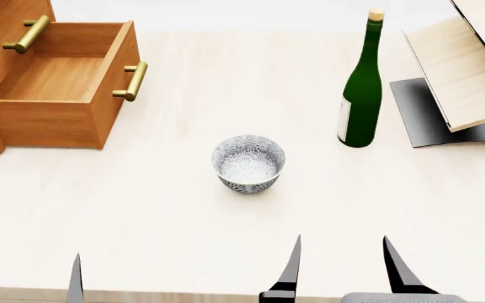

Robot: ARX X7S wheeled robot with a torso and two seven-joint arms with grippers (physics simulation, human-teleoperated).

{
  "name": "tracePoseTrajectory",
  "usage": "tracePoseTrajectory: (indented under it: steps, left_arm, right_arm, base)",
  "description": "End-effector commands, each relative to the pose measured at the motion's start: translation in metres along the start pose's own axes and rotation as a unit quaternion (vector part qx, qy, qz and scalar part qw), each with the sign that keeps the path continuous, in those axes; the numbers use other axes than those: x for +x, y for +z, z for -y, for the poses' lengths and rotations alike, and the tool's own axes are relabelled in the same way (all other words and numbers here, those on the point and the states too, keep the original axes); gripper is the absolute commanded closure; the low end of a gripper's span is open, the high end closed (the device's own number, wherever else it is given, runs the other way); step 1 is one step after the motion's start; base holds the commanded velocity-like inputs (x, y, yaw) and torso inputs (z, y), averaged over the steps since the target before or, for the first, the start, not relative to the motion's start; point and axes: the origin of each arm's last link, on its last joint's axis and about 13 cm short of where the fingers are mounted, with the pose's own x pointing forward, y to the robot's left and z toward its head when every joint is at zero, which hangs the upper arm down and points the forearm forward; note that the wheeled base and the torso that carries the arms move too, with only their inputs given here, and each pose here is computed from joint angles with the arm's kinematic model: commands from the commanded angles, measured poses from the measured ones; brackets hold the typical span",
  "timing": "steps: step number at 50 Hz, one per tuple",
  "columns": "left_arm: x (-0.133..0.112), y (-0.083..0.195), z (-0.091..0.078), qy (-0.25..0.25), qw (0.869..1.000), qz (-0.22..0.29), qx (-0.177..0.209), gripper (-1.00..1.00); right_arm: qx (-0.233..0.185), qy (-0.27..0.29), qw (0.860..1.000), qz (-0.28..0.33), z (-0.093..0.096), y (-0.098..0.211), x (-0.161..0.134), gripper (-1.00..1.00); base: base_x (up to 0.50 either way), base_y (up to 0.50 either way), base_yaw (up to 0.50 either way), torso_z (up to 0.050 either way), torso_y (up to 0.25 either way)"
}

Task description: Close the bottom drawer of the cabinet.

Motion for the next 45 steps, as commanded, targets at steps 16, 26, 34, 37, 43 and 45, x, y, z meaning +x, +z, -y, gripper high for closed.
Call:
tracePoseTrajectory:
  steps: [16, 26, 34, 37, 43, 45]
  left_arm:
    - [-0.017, 0.038, -0.009, 0.026, 0.999, 0.047, 0.0, -1.0]
    - [-0.017, 0.04, -0.009, 0.026, 0.998, 0.051, 0.002, -1.0]
    - [-0.017, 0.041, -0.009, 0.027, 0.998, 0.055, 0.006, -1.0]
    - [-0.018, 0.041, -0.009, 0.027, 0.998, 0.055, 0.007, -1.0]
    - [-0.018, 0.041, -0.009, 0.027, 0.998, 0.056, 0.007, -1.0]
    - [-0.018, 0.041, -0.009, 0.027, 0.998, 0.055, 0.007, -1.0]
  right_arm:
    - [0.005, 0.009, 0.999, 0.046, 0.0, 0.028, -0.01, -1.0]
    - [0.012, 0.01, 0.999, 0.044, 0.0, 0.026, -0.01, -1.0]
    - [0.014, 0.011, 0.999, 0.046, -0.001, 0.027, -0.01, -1.0]
    - [0.013, 0.009, 0.999, 0.047, -0.001, 0.026, -0.01, -1.0]
    - [0.015, 0.009, 0.999, 0.046, -0.001, 0.026, -0.01, -1.0]
    - [0.015, 0.009, 0.999, 0.047, -0.001, 0.025, -0.01, -1.0]
  base:
    - [0.0, 0.0, 0.0, 0.0, 0.0]
    - [0.0, 0.29, 0.0, 0.0, 0.0]
    - [0.0, 0.5, 0.0, 0.0, 0.0]
    - [0.0, 0.5, 0.0, 0.0, 0.0]
    - [0.0, 0.5, 0.0, 0.0, 0.0]
    - [0.0, 0.5, 0.0, 0.0, 0.0]
